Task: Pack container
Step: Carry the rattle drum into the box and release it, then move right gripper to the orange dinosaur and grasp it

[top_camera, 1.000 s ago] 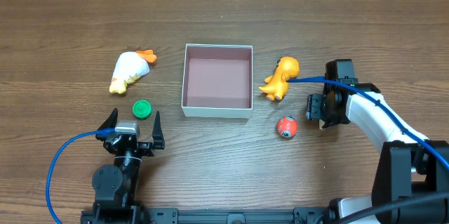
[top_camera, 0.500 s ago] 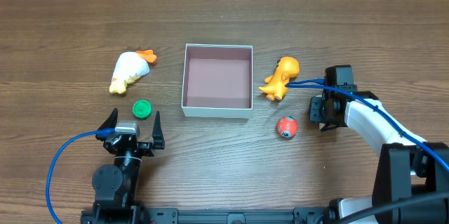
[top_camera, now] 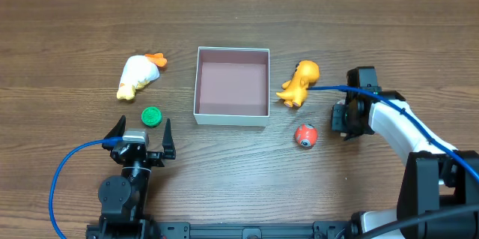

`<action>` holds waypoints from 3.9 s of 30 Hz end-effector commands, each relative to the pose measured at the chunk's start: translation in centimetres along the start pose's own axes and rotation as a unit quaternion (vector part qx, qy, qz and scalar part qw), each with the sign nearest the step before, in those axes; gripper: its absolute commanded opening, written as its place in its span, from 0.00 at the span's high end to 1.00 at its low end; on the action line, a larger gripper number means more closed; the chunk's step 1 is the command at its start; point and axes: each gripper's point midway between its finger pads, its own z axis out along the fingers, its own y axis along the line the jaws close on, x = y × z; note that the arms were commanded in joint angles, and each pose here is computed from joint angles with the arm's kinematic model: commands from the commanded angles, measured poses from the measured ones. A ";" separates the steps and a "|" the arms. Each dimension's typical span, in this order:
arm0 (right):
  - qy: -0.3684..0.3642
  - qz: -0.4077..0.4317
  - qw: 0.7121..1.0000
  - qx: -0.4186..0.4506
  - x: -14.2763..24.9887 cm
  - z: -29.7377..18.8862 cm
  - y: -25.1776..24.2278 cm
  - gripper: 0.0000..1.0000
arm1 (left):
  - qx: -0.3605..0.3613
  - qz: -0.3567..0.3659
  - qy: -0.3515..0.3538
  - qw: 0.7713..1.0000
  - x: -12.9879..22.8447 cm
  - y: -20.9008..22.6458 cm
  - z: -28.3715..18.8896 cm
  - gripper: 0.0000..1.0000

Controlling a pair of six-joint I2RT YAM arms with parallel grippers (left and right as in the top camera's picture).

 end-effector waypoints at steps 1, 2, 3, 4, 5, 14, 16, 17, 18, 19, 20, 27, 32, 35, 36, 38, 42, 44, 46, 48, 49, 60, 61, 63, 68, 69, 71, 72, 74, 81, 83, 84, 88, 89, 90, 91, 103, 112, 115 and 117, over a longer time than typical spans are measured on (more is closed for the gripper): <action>-0.029 0.011 1.000 -0.003 -2.7 -1.6 0.3 0.90 | 0.004 0.009 -0.002 1.000 0.1 -0.1 0.0 0.00; -0.030 0.011 0.999 -0.004 -2.9 -1.9 0.3 0.92 | 0.004 0.009 -0.003 1.000 0.1 -0.1 0.0 0.00; -0.030 0.011 0.999 -0.004 -3.1 -2.1 0.3 0.94 | 0.004 0.009 -0.002 1.000 0.1 -0.1 0.0 0.00; -0.031 0.011 0.999 -0.006 -3.4 -2.6 0.4 0.95 | 0.004 0.009 -0.002 1.000 0.1 -0.1 0.0 0.00; -0.032 0.011 0.999 -0.008 -3.8 -3.1 0.5 0.96 | 0.004 0.009 -0.003 1.000 0.1 -0.1 0.0 0.00; -0.085 -0.025 0.994 -0.058 -8.8 -12.0 4.8 0.96 | 0.004 0.009 -0.003 1.000 0.1 -0.1 0.0 0.00; -0.101 -0.047 0.991 -0.075 -9.4 -14.4 6.9 0.96 | 0.004 0.009 -0.003 1.000 0.1 -0.1 0.0 0.00; -0.108 -0.060 0.988 -0.088 -9.5 -15.5 8.2 0.96 | 0.004 0.009 -0.003 1.000 0.1 -0.1 0.0 0.00; -0.115 -0.074 0.985 -0.104 -9.5 -16.5 9.6 0.96 | 0.004 0.009 -0.002 1.000 0.1 -0.1 0.0 0.00; -0.122 -0.089 0.981 -0.121 -9.5 -17.5 11.1 0.96 | 0.004 0.009 -0.003 1.000 0.1 -0.1 0.0 0.00; -0.129 -0.104 0.976 -0.140 -9.2 -18.5 12.9 0.96 | 0.004 0.009 -0.002 1.000 0.1 -0.1 0.0 0.00; -0.166 -0.168 0.948 -0.211 -6.6 -21.2 22.3 0.96 | 0.004 0.009 -0.002 1.000 0.1 -0.1 0.0 0.00; -0.186 -0.207 0.932 -0.232 -4.7 -21.6 27.3 0.96 | 0.004 0.009 -0.003 1.000 0.1 -0.1 0.0 0.00; -0.184 -0.203 0.938 -0.214 -4.6 -19.9 28.6 0.96 | 0.004 0.009 -0.002 1.000 0.1 -0.1 0.0 0.00; -0.177 -0.205 0.939 -0.211 -4.5 -19.2 28.9 0.96 | 0.004 0.009 -0.002 1.000 0.1 -0.1 0.0 0.00; -0.160 -0.201 0.945 -0.202 -4.5 -17.5 29.3 0.96 | 0.004 0.009 -0.002 1.000 0.1 -0.1 0.0 0.00; -0.139 -0.204 0.951 -0.188 -4.6 -14.4 30.0 0.96 | 0.004 0.009 -0.003 1.000 0.1 -0.1 0.0 0.00; -0.136 -0.204 0.952 -0.183 -4.8 -13.4 30.3 0.96 | 0.004 0.009 -0.002 1.000 0.1 -0.1 0.0 0.00; -0.138 -0.202 0.954 -0.175 -5.0 -12.8 30.2 0.96 | 0.004 0.009 -0.003 1.000 0.1 -0.1 0.0 0.00; -0.142 -0.199 0.956 -0.160 -5.4 -12.3 29.9 0.96 | 0.004 0.009 -0.003 1.000 0.1 -0.1 0.0 0.00; -0.142 -0.197 0.959 -0.148 -5.5 -11.8 29.7 0.96 | 0.004 0.009 -0.003 1.000 0.1 -0.1 0.0 0.00; -0.099 -0.204 0.968 -0.105 -4.6 -7.3 29.0 0.91 | 0.004 0.009 -0.002 1.000 0.1 -0.1 0.0 0.00; -0.095 -0.204 0.969 -0.103 -4.6 -7.0 29.0 0.89 | 0.004 0.009 -0.003 1.000 0.1 -0.1 0.0 0.00; -0.093 -0.205 0.969 -0.101 -4.5 -6.7 29.0 0.85 | 0.004 0.009 -0.002 1.000 0.1 -0.1 0.0 0.00; -0.092 -0.205 0.969 -0.102 -4.5 -6.7 29.0 0.79 | 0.004 0.009 -0.003 1.000 0.1 -0.1 0.0 0.00; -0.090 -0.205 0.969 -0.102 -4.4 -6.7 29.0 0.68 | 0.004 0.009 -0.003 1.000 0.1 -0.1 0.0 0.00; -0.089 -0.205 0.969 -0.101 -4.3 -6.8 28.9 0.53 | 0.004 0.009 -0.002 1.000 0.1 -0.1 0.0 0.00; -0.088 -0.206 0.969 -0.100 -4.3 -6.9 28.8 0.49 | 0.004 0.009 -0.003 1.000 0.1 -0.1 0.0 0.00; -0.094 -0.205 0.969 -0.104 -4.4 -7.6 28.8 0.46 | 0.004 0.009 -0.003 1.000 0.1 -0.1 0.0 0.00; -0.189 -0.184 0.959 -0.105 -7.2 -16.5 27.4 0.46 | 0.004 0.009 -0.002 1.000 0.1 -0.1 0.0 0.00; -0.222 -0.164 0.957 -0.089 -8.0 -19.7 25.7 0.44 | 0.004 0.009 -0.002 1.000 0.1 -0.1 0.0 0.00; -0.239 -0.144 0.957 -0.079 -8.4 -21.1 24.7 0.42 | 0.004 0.009 -0.002 1.000 0.1 -0.1 0.0 0.00; -0.283 -0.047 0.957 -0.031 -9.7 -24.8 18.9 0.41 | 0.004 0.009 -0.003 1.000 0.1 -0.1 0.0 0.00; -0.284 -0.024 0.958 -0.020 -10.2 -24.9 17.4 0.41 | 0.004 0.009 -0.003 1.000 0.1 -0.1 0.0 0.00; -0.279 -0.009 0.960 -0.013 -10.6 -24.7 16.3 0.40 | 0.004 0.009 -0.003 1.000 0.1 -0.1 0.0 0.00; -0.272 0.007 0.962 -0.005 -10.9 -24.3 15.1 0.40 | 0.004 0.009 -0.003 1.000 0.1 -0.1 0.0 0.00; -0.102 0.084 0.990 -0.049 -13.0 -12.5 10.7 0.30 | 0.004 0.009 -0.002 1.000 0.1 -0.1 0.0 0.00; -0.005 0.081 0.995 -0.057 -11.5 -5.4 12.8 0.26 | 0.004 0.009 -0.002 1.000 0.1 -0.1 0.0 0.00; 0.030 0.093 0.994 -0.046 -10.4 -3.5 12.7 0.26 | 0.004 0.009 -0.003 1.000 0.1 -0.1 0.0 0.00; 0.048 0.103 0.993 -0.036 -9.8 -2.6 12.6 0.26 | 0.004 0.009 -0.002 1.000 0.1 -0.1 0.0 0.00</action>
